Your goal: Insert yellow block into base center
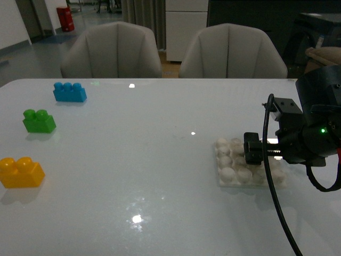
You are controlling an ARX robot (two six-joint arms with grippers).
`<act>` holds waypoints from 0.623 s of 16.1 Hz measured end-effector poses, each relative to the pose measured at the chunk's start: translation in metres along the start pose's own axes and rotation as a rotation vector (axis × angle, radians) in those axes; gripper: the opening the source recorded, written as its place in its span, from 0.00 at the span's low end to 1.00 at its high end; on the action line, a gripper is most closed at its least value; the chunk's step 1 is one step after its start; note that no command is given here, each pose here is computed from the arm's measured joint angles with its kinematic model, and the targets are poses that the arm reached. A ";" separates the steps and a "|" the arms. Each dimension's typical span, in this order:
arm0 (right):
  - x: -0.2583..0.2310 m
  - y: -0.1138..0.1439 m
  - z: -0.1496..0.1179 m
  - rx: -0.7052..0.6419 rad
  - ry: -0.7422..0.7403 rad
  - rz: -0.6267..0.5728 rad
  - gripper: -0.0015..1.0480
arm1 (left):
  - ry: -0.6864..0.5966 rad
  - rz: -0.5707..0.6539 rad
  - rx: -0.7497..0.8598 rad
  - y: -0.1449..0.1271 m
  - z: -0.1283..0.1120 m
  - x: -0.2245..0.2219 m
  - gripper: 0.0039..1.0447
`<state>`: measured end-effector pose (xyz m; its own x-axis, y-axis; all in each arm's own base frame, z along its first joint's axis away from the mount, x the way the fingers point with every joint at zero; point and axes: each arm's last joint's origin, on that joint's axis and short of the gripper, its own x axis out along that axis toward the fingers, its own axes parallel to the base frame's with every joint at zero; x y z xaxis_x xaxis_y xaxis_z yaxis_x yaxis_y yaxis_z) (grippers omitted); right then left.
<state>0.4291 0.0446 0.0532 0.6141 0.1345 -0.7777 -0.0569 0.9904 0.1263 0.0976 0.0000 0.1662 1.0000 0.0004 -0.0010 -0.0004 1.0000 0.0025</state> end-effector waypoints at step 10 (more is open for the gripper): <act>0.013 0.064 -0.001 -0.010 0.008 0.117 0.94 | 0.000 0.000 0.000 0.000 0.000 0.000 0.94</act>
<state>0.4326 0.1101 0.0512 0.5963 0.2495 -0.7630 -0.1355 0.9681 0.2107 0.0976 0.0000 0.1662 1.0000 0.0004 -0.0010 -0.0004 1.0000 0.0025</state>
